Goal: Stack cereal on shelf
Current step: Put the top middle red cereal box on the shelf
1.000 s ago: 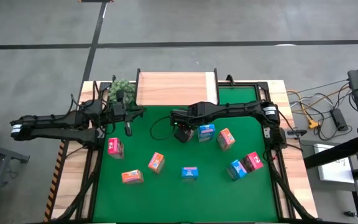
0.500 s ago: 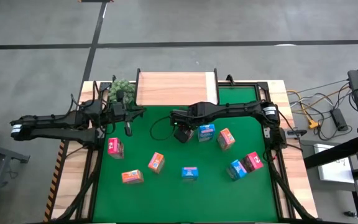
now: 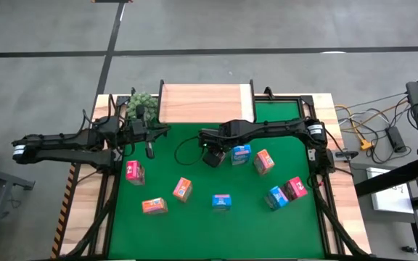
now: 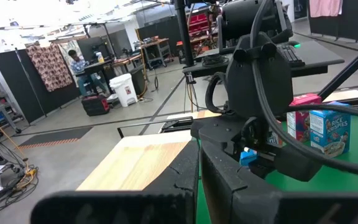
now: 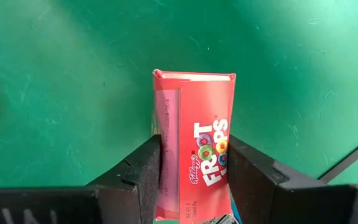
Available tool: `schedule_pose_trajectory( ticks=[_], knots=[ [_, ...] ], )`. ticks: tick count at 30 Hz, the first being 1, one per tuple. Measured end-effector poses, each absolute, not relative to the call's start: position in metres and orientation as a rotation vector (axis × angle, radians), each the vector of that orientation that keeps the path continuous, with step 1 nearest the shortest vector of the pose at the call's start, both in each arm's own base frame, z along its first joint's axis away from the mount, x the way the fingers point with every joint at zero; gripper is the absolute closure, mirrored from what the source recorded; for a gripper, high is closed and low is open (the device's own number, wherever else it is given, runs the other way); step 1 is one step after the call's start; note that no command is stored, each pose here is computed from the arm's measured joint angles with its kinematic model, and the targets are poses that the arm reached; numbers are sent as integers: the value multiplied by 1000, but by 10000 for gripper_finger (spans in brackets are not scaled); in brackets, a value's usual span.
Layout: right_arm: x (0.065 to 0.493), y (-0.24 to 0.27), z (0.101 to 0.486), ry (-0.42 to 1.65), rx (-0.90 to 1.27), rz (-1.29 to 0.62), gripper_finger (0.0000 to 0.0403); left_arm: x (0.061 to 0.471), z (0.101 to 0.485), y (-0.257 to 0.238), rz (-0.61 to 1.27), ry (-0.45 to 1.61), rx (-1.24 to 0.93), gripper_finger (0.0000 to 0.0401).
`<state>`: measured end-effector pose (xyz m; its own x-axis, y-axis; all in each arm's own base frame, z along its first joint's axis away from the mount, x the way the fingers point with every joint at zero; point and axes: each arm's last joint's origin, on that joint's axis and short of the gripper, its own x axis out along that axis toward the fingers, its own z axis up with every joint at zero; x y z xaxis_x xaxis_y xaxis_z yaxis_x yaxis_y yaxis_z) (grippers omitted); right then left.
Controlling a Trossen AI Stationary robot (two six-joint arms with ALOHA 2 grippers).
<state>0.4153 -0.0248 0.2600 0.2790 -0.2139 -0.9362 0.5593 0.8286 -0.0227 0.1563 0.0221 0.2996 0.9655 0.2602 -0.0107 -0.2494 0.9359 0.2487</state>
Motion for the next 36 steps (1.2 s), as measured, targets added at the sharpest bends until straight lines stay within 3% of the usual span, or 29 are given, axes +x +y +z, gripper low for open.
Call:
schedule_pose_trajectory(
  ticks=[21,28,36],
  knots=[
    [405,-21,365,1017,371,-337,252,156,300,22,260,43,248,401],
    [400,-42,397,881,213,-425,252,154,302,22,262,27,248,401],
    [397,-91,409,800,105,-479,252,151,304,21,265,9,252,401]
  ],
)
